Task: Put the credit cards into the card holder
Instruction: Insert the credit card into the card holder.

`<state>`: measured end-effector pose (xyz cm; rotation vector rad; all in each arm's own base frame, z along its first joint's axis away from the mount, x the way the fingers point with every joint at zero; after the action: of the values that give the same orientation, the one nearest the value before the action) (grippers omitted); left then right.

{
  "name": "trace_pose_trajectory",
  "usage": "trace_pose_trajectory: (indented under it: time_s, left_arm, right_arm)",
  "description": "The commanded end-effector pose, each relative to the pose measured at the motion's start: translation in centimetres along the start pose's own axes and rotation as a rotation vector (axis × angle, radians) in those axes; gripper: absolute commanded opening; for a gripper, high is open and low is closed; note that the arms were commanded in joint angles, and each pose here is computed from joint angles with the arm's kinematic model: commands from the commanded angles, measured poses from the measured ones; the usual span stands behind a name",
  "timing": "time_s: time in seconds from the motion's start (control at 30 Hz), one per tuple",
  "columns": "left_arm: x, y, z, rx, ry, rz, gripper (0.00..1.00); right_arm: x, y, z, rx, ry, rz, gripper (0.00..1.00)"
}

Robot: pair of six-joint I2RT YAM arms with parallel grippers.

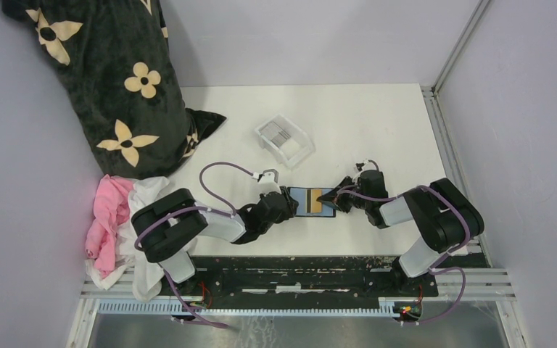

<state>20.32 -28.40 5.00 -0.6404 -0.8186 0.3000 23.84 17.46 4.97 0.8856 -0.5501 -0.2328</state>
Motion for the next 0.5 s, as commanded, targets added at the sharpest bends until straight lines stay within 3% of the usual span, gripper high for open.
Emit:
trace_pose_trajectory:
  time_s: [0.0,0.47]
  left_arm:
    - [-3.1,9.5,2.7,0.351,0.141,-0.165,0.42]
    - [-4.2,10.1,2.0,0.346,0.172,-0.143,0.38]
  right_arm:
    - [-0.4,-0.7,0.1,-0.029,0.016,0.014,0.01]
    - [-1.1,-1.0,-0.1,-0.101,0.056,0.077,0.01]
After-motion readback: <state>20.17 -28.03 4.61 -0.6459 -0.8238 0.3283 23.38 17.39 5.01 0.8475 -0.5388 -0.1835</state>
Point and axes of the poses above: each gripper's point midway between its finger pads, its own z axis back along the fingers, its own y axis along the line the jaws close on, x = y × z, the point moved 6 cm from there along z, back along the fingers, and after that the axes turned 12 degrees about z, right-handed, at the moved point
